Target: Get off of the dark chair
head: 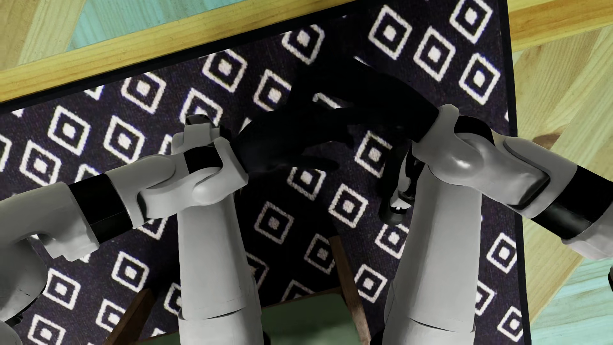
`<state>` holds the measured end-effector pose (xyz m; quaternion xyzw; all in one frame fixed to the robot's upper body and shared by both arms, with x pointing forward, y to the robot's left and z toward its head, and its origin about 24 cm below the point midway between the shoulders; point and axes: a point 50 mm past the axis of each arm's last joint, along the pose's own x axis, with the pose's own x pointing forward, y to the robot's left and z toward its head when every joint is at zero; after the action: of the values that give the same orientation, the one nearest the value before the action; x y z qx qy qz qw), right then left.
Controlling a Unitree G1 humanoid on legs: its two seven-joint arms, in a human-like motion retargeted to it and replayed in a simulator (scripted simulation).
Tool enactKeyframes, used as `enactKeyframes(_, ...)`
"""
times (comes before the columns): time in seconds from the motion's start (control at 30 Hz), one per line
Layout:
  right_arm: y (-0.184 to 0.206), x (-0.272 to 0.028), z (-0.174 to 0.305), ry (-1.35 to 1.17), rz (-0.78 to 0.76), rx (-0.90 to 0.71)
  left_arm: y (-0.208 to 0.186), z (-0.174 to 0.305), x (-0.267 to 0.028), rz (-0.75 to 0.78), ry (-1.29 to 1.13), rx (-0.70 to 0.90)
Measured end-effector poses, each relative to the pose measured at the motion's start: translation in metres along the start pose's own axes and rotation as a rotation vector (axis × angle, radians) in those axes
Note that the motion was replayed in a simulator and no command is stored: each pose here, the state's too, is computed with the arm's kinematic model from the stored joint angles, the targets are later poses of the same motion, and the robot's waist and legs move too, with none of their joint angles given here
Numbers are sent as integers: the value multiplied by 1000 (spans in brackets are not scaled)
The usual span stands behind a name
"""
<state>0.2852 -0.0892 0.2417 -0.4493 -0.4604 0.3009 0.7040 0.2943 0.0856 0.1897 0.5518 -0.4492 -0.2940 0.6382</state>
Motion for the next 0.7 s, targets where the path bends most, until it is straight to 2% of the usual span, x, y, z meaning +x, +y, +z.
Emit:
enactKeyframes(0.1,30,-6,-35,175,85,21,-35,-23,-1,-124,142,-23)
enactKeyframes(0.2,90,-20,-75,420,310,99,-96,-44,-10,-346,354,-145)
enactKeyframes(0.27,148,-42,-90,587,495,207,-150,-42,-28,-530,498,-291)
enactKeyframes(0.33,209,-70,-85,751,676,357,-201,-24,-54,-717,642,-468)
enactKeyframes(0.4,254,-104,-67,934,767,555,-236,-1,-86,-830,820,-709)
enactKeyframes(0.43,271,-120,-55,987,789,649,-246,13,-97,-885,817,-799)
enactKeyframes(0.5,285,-143,-36,1009,794,803,-249,32,-112,-911,738,-906)
enactKeyframes(0.57,293,-169,-25,1101,693,902,-243,35,-138,-827,789,-987)
enactKeyframes(0.67,287,-208,-25,1291,452,957,-240,25,-180,-602,1056,-1036)
enactKeyframes(0.7,289,-221,-24,1359,428,935,-250,32,-197,-536,1201,-1070)
